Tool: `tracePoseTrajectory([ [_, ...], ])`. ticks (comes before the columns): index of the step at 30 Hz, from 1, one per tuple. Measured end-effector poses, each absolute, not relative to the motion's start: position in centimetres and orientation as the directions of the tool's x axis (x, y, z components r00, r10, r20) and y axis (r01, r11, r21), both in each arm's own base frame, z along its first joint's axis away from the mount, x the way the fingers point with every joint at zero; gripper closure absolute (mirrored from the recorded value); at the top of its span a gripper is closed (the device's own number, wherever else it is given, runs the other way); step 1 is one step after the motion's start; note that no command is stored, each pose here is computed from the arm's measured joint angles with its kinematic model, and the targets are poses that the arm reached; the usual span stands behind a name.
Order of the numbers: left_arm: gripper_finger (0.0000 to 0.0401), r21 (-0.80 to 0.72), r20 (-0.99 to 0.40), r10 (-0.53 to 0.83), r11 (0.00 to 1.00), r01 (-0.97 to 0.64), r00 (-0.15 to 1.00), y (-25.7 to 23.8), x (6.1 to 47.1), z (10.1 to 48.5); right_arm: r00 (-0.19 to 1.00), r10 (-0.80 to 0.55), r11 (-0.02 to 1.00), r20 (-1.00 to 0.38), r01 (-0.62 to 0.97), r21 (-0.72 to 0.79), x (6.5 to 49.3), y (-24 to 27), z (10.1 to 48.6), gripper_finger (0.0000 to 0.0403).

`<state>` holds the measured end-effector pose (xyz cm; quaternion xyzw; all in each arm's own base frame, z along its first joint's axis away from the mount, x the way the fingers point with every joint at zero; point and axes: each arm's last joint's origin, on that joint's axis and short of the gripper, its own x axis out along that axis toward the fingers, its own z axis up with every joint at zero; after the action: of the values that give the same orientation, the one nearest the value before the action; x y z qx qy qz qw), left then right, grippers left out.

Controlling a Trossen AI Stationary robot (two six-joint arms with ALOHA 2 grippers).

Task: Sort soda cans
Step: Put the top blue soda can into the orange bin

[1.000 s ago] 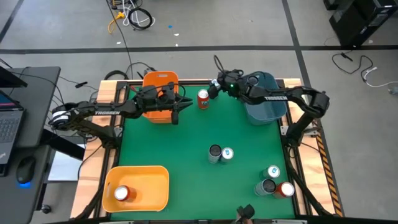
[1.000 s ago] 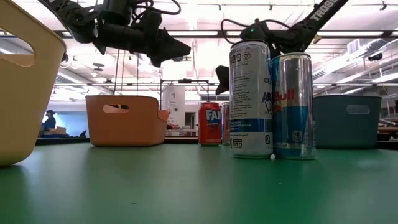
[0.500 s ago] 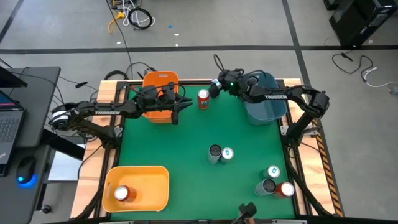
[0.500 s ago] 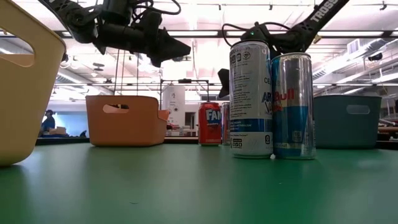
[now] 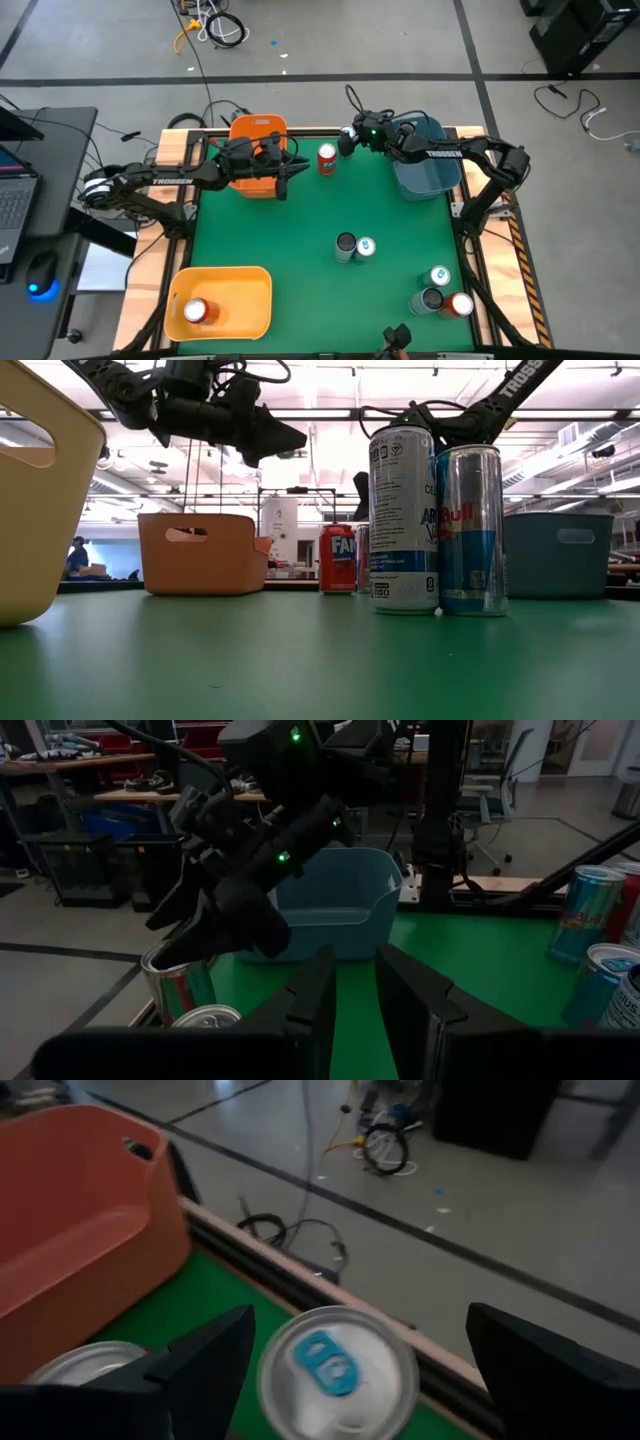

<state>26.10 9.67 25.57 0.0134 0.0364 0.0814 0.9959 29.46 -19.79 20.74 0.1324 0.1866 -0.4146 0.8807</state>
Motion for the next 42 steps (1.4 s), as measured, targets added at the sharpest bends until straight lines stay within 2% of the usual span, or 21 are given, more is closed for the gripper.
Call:
tracePoseTrajectory([
  [9, 0.0320, 0.032, -0.071, 0.163, 0.986, -0.161, 0.984, 9.7, 26.1, 25.6, 0.589, -0.660, 0.632, -0.466, 0.771, 0.080, 29.4, -19.6, 20.5, 0.0054],
  [20, 0.0320, 0.032, -0.072, 0.163, 0.986, -0.162, 0.984, 9.7, 26.1, 25.5, 0.615, -0.621, 0.661, -0.486, 0.744, 0.097, 29.4, -19.6, 20.3, 0.0087],
  [28, 0.0320, 0.032, -0.072, 0.163, 0.986, -0.162, 0.984, 9.7, 26.1, 25.5, 0.614, -0.621, 0.661, -0.487, 0.744, 0.096, 29.3, -19.7, 20.3, 0.0091],
  [34, 0.0320, 0.031, -0.077, 0.164, 0.986, -0.162, 0.983, 9.7, 26.1, 25.5, 0.593, -0.602, 0.658, -0.536, 0.748, 0.088, 29.5, -20.5, 18.2, 0.0091],
  [37, 0.0320, 0.030, -0.080, 0.164, 0.986, -0.162, 0.983, 9.7, 26.1, 25.4, 0.603, -0.613, 0.659, -0.511, 0.746, 0.090, 29.8, -20.9, 17.8, 0.0094],
  [40, 0.0320, 0.030, -0.080, 0.164, 0.986, -0.162, 0.983, 9.7, 26.1, 25.4, 0.614, -0.621, 0.664, -0.488, 0.742, 0.089, 30.0, -21.1, 17.7, 0.0111],
  [42, 0.0320, 0.030, -0.080, 0.164, 0.986, -0.162, 0.983, 9.7, 26.1, 25.4, 0.619, -0.623, 0.670, -0.478, 0.737, 0.082, 30.1, -21.0, 17.8, 0.0138],
])
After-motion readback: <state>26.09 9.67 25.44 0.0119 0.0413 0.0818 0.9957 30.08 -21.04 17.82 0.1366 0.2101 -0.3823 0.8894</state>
